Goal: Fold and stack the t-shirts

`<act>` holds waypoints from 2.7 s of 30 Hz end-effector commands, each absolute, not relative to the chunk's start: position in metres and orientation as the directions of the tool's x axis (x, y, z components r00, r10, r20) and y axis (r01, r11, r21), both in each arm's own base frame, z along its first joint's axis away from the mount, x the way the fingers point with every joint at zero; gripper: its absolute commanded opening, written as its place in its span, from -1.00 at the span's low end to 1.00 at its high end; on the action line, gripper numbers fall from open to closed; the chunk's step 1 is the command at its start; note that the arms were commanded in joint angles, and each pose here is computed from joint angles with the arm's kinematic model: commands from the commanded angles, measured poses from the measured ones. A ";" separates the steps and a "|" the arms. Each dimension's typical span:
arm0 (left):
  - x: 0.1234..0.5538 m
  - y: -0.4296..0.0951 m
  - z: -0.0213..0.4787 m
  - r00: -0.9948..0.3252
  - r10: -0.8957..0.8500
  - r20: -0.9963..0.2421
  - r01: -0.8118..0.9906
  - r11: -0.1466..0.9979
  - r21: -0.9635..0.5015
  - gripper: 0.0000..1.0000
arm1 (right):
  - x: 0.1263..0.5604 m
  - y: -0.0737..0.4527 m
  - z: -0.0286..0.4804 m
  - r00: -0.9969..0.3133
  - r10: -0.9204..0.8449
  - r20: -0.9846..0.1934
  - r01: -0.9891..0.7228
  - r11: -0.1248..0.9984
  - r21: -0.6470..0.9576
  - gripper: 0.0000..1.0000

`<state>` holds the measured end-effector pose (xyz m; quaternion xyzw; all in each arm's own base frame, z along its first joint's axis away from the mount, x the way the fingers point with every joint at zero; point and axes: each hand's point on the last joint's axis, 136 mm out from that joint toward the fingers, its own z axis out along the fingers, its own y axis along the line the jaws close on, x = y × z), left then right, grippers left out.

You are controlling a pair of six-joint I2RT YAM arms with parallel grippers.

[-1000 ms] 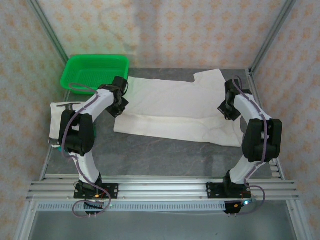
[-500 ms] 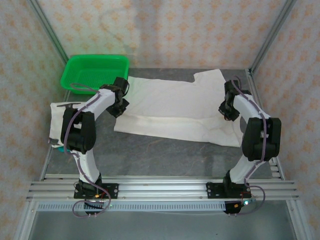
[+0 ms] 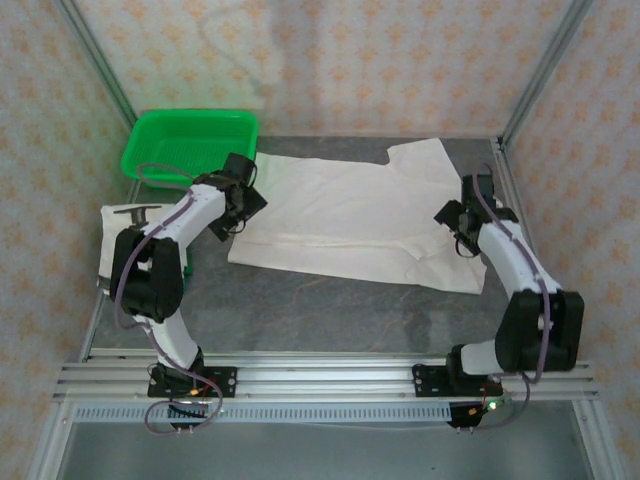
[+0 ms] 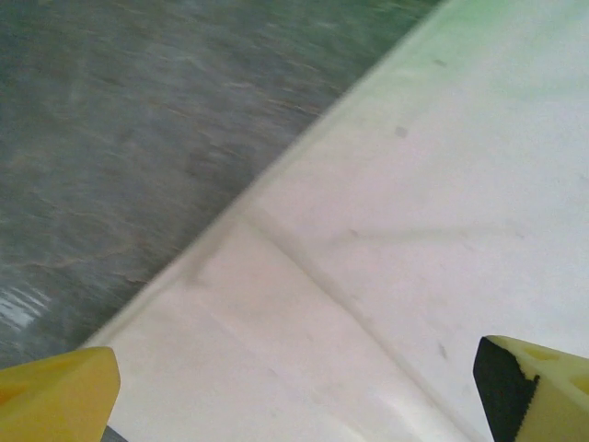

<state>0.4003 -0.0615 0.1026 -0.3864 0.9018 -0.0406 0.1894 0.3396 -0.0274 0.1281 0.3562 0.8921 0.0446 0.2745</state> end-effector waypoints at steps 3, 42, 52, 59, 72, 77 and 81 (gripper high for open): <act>0.405 -0.111 0.096 -0.729 -0.619 -0.292 -0.558 0.785 -0.269 0.90 | 0.323 -0.003 0.103 -0.577 0.721 -0.383 0.580 0.692 0.430 0.54; 0.274 -0.060 -0.002 -0.570 -0.798 -0.194 -0.788 0.598 -0.147 0.72 | 0.307 -0.071 0.030 -0.571 0.808 -0.145 0.748 0.584 0.315 0.46; 0.285 -0.056 0.033 -0.581 -0.772 -0.256 -0.756 0.629 -0.182 0.76 | 0.317 -0.045 0.094 -0.578 0.779 -0.243 0.620 0.613 0.490 0.44; 0.292 -0.056 0.068 -0.573 -0.764 -0.296 -0.732 0.640 -0.235 0.81 | 0.319 0.037 0.082 -0.672 0.716 -0.189 0.536 0.647 0.542 0.21; 0.297 -0.050 0.095 -0.590 -0.727 -0.352 -0.690 0.680 -0.248 0.99 | 0.322 0.075 0.035 -0.722 0.690 -0.053 0.568 0.635 0.524 -0.34; 0.297 -0.053 0.089 -0.594 -0.732 -0.333 -0.689 0.677 -0.259 0.99 | 0.323 0.080 0.027 -0.725 0.688 -0.031 0.572 0.626 0.531 -0.69; 0.295 -0.053 0.087 -0.601 -0.729 -0.329 -0.689 0.680 -0.249 0.99 | 0.326 0.081 0.037 -0.721 0.692 -0.043 0.561 0.619 0.550 -0.97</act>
